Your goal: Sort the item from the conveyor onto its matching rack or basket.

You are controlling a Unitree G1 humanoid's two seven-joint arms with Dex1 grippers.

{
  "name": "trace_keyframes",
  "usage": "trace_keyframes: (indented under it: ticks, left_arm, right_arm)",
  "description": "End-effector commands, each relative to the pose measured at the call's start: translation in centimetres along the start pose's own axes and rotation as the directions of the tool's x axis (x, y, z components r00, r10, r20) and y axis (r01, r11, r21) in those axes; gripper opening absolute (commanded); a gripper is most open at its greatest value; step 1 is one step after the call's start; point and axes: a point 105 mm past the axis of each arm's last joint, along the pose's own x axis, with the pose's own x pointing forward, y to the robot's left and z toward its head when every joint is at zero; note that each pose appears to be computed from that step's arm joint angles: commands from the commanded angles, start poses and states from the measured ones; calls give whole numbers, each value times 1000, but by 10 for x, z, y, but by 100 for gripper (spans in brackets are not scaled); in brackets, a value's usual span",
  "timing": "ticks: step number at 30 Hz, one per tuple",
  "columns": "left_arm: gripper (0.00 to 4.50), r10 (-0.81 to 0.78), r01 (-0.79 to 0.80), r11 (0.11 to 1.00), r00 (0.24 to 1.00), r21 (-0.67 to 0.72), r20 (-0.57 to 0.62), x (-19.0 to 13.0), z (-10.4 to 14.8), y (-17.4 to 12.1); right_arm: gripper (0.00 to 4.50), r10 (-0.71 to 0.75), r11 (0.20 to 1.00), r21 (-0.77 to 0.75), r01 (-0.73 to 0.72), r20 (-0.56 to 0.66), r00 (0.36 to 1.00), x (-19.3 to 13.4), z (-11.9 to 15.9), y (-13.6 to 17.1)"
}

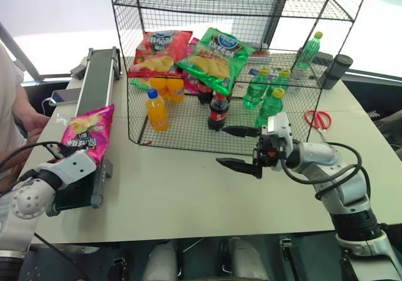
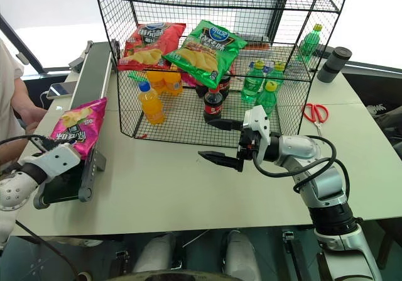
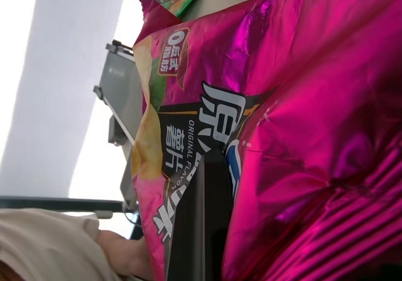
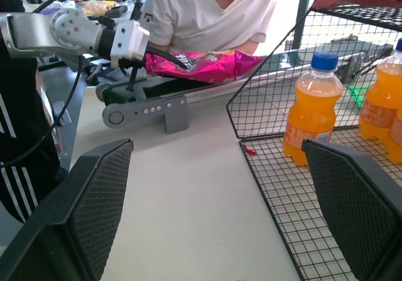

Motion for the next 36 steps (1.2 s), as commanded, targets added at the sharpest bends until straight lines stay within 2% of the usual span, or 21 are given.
trace_keyframes:
  ticks: [1, 3, 5, 8, 11, 12, 15, 19, 21, 23, 27, 32, 36]
  left_arm:
    - [4, 14, 16, 975, 991, -223, 134, -14, 25, 30]
    - [4, -55, 129, 920, 977, -370, 204, -29, 35, 39]
    - [4, -125, 243, 876, 949, -418, 290, -44, 49, 44]
    - [4, -200, 345, 792, 926, -504, 320, -65, 55, 55]
    - [4, -241, 450, 674, 884, -586, 401, -83, 70, 67]
    - [4, -254, 500, 611, 858, -613, 447, -88, 78, 68]
    - [4, -374, 714, 414, 699, -564, 610, -94, 116, 38]
    - [4, -418, 841, 228, 540, -491, 730, -96, 151, 13]
    - [4, -407, 871, 193, 489, -451, 771, -92, 166, 8]
    - [4, -360, 902, 147, 431, -406, 827, -87, 183, 6]
    - [4, -364, 940, 58, 333, -336, 870, -78, 201, -11]
    - [4, -350, 964, -68, 219, -258, 911, -74, 210, -14]
    - [4, -327, 969, -101, 182, -226, 927, -69, 214, -9]
  right_arm:
    - [450, -12, 998, -60, 13, 22, 1000, -3, 11, -2]
    - [450, -15, 998, -64, 17, 23, 1000, -4, 11, -4]
    - [450, -16, 998, -67, 18, 24, 1000, -4, 11, -5]
    - [450, -14, 997, -71, 16, 21, 1000, -4, 10, -6]
    - [450, -11, 998, -67, 13, 28, 1000, -2, 11, -7]
    - [450, -12, 998, -57, 14, 38, 999, -1, 13, -8]
    - [450, 20, 993, 117, -30, 91, 996, 0, 23, -5]
    - [450, 76, 944, 311, -106, 109, 991, -2, 27, 4]
    - [450, 113, 923, 360, -139, 92, 989, -5, 26, 13]
    - [450, 133, 878, 445, -179, 133, 982, -8, 30, 21]
    - [450, 167, 786, 567, -245, 186, 968, -21, 30, 36]
    - [450, 145, 808, 553, -204, 150, 978, -20, 23, 35]
    - [450, 120, 815, 545, -199, 177, 977, -19, 27, 28]
